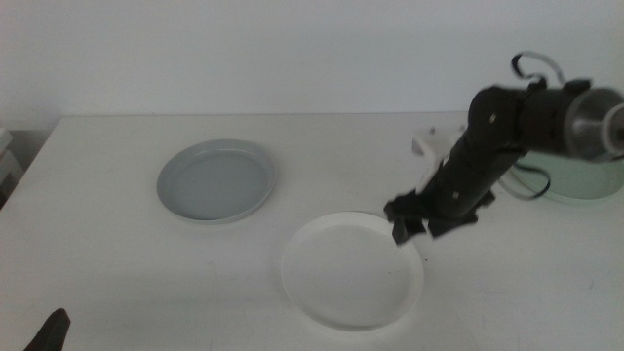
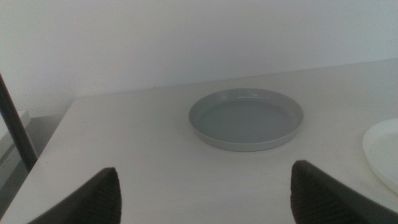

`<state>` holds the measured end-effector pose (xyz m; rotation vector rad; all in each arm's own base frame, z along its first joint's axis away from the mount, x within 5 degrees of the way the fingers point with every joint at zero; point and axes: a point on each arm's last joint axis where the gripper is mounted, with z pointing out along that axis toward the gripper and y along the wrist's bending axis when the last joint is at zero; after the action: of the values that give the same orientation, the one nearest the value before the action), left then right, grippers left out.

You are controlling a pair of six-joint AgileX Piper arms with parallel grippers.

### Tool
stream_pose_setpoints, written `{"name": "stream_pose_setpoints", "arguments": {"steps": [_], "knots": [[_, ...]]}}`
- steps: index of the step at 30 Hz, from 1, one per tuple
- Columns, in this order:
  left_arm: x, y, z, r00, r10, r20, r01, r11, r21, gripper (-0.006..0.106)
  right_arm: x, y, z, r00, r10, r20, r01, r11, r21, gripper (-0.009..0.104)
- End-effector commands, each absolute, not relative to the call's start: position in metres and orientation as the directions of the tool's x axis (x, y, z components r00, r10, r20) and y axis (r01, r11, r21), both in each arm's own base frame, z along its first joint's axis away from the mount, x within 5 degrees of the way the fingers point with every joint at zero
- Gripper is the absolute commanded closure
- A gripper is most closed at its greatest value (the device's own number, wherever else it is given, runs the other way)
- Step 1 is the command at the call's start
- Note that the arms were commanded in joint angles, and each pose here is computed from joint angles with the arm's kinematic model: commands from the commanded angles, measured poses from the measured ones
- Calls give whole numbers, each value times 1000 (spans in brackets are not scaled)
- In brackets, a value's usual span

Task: Stack the three bowls on top of each other.

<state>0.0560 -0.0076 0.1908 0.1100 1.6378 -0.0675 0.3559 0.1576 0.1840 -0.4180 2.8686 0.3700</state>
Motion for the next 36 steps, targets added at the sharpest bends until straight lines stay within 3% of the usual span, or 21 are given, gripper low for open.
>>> {"name": "stream_pose_setpoints", "arguments": {"steps": [1,5,10,11,13,17,28,36], "knots": [[55,-6,200,19,8,-1000,90,996,10,-4,356,153,247,-873,-238,-426,-343,920,188,41],[55,-6,200,19,8,-1000,90,996,10,-4,355,132,301,-838,-156,-522,-275,948,158,41],[55,-6,200,19,8,-1000,90,996,10,-4,366,91,348,-821,-75,-566,-171,978,118,41],[55,-6,200,19,8,-1000,90,996,10,-4,377,47,371,-796,14,-605,-63,992,107,41],[55,-6,200,19,8,-1000,90,996,10,-4,381,24,376,-783,62,-619,-7,994,107,41],[55,-6,200,19,8,-1000,90,996,10,-4,391,-23,371,-770,135,-623,97,991,95,41],[55,-6,200,19,8,-1000,90,996,10,-4,429,-127,317,-766,250,-592,269,961,58,41],[55,-6,200,19,9,-1000,90,996,11,-4,464,-155,267,-793,254,-554,278,960,42,41]]}}
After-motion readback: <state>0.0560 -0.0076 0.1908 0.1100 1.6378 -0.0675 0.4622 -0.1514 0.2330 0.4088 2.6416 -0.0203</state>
